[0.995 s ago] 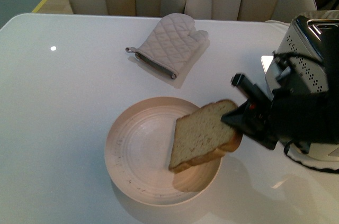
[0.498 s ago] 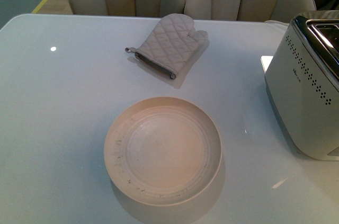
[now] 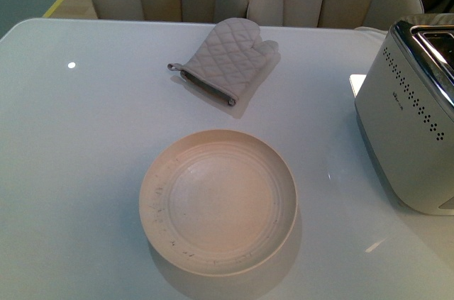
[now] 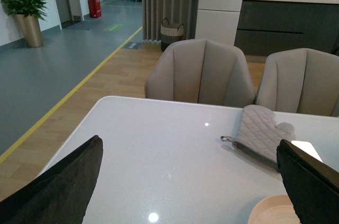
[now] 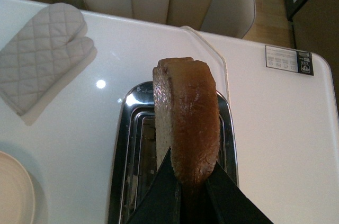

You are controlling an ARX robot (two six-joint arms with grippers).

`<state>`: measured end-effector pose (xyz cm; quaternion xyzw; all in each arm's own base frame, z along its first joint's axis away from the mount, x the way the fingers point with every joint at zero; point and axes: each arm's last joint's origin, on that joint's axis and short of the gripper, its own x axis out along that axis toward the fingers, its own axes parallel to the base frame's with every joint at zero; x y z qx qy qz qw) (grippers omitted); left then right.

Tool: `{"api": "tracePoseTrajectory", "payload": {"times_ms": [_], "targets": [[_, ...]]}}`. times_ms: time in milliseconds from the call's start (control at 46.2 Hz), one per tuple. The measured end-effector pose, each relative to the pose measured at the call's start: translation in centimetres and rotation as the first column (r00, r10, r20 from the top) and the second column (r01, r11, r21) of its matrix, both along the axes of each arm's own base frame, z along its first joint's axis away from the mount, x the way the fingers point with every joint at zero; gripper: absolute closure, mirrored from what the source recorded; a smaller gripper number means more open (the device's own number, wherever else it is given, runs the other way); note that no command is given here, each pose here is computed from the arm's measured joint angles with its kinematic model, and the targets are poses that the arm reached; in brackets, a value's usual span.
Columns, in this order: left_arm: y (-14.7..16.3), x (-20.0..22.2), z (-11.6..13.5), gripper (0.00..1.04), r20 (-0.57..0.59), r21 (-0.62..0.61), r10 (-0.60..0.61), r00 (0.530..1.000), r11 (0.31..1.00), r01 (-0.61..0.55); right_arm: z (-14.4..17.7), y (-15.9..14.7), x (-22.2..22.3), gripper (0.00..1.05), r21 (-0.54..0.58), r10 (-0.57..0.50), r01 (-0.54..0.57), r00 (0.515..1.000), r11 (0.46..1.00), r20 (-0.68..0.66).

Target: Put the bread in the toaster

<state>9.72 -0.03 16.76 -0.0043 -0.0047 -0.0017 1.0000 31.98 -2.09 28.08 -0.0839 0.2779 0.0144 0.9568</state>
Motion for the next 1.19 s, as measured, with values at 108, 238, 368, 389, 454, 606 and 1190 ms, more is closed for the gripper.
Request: {"api": "tracePoseTrajectory", "payload": {"times_ms": [108, 238, 368, 389, 454, 606, 1190], "targets": [[0.0, 0.0, 0.0, 0.07, 0.000, 0.000, 0.000, 1.000, 1.000, 0.000, -0.5, 0.0, 0.0, 1.02, -0.003, -0.004, 0.004, 1.000, 1.000, -0.020], [0.0, 0.0, 0.0, 0.07, 0.000, 0.000, 0.000, 1.000, 1.000, 0.000, -1.1, 0.1, 0.1, 1.02, -0.012, -0.016, 0.015, 0.999, 1.000, -0.041], [0.0, 0.0, 0.0, 0.07, 0.000, 0.000, 0.000, 1.000, 1.000, 0.000, -2.1, 0.3, 0.3, 1.02, -0.022, -0.023, 0.022, 0.997, 1.000, -0.070], [0.0, 0.0, 0.0, 0.07, 0.000, 0.000, 0.000, 1.000, 1.000, 0.000, -2.2, 0.3, 0.3, 1.02, -0.021, -0.021, 0.019, 0.997, 1.000, -0.072], [0.0, 0.0, 0.0, 0.07, 0.000, 0.000, 0.000, 1.000, 1.000, 0.000, -2.5, 0.5, 0.3, 1.02, -0.024, -0.019, 0.017, 0.997, 1.000, -0.078], [0.0, 0.0, 0.0, 0.07, 0.000, 0.000, 0.000, 1.000, 1.000, 0.000, -2.8, 0.7, 0.3, 1.02, -0.028, -0.018, 0.016, 0.996, 0.999, -0.083], [0.0, 0.0, 0.0, 0.07, 0.000, 0.000, 0.000, 1.000, 1.000, 0.000, -4.9, 0.2, 0.2, 1.02, -0.067, -0.038, 0.027, 0.985, 0.997, -0.170]]}}
